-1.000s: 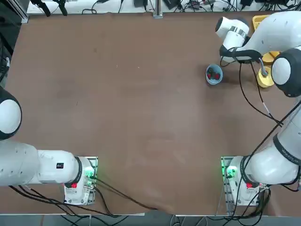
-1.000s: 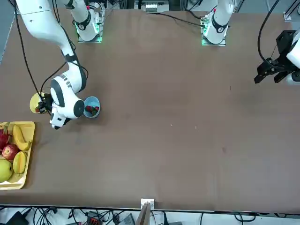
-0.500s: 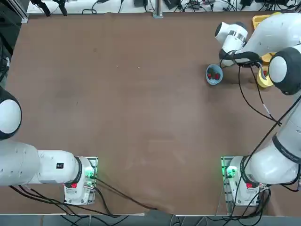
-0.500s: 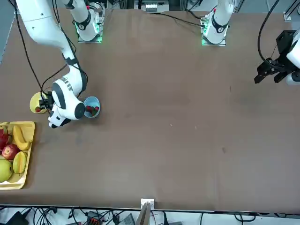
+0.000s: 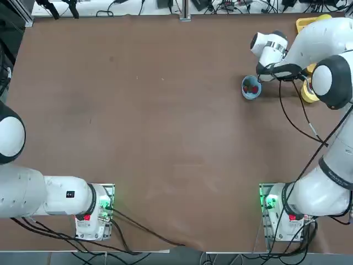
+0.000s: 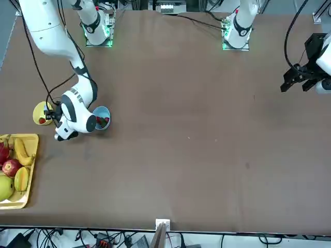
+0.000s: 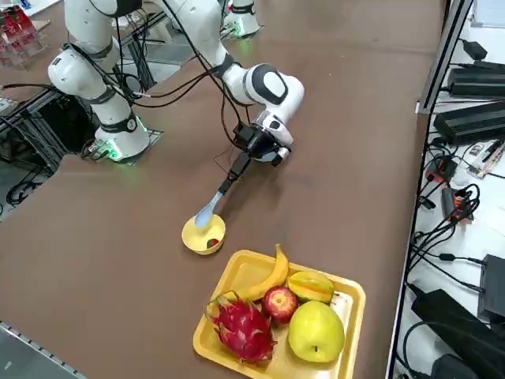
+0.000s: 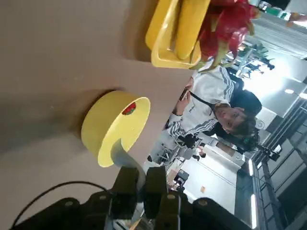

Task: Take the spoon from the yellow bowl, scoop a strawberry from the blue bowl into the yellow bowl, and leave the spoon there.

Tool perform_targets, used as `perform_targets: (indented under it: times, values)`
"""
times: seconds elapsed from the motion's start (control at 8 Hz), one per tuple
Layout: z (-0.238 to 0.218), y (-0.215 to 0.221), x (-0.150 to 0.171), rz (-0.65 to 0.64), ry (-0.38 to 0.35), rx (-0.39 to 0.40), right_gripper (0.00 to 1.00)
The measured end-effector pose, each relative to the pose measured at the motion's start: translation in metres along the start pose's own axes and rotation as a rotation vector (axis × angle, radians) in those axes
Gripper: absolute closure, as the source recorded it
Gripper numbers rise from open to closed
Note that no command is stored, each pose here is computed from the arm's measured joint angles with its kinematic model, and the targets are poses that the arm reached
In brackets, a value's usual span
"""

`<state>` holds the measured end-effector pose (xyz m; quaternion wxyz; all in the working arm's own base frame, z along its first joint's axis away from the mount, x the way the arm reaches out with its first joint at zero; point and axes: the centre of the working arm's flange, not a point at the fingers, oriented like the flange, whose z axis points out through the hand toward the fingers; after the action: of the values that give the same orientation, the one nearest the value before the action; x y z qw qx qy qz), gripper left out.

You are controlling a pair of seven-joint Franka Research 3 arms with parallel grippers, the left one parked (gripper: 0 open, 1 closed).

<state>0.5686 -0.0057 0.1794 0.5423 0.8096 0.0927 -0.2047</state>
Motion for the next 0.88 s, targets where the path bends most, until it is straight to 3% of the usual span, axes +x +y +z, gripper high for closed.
perform_targets:
  times: [0.38,0.88]
  values:
    - [0.010,-0.024,0.006,0.112,-0.005,-0.029,0.89]
    - [0.019,-0.041,0.010,0.157,-0.004,-0.054,0.85]
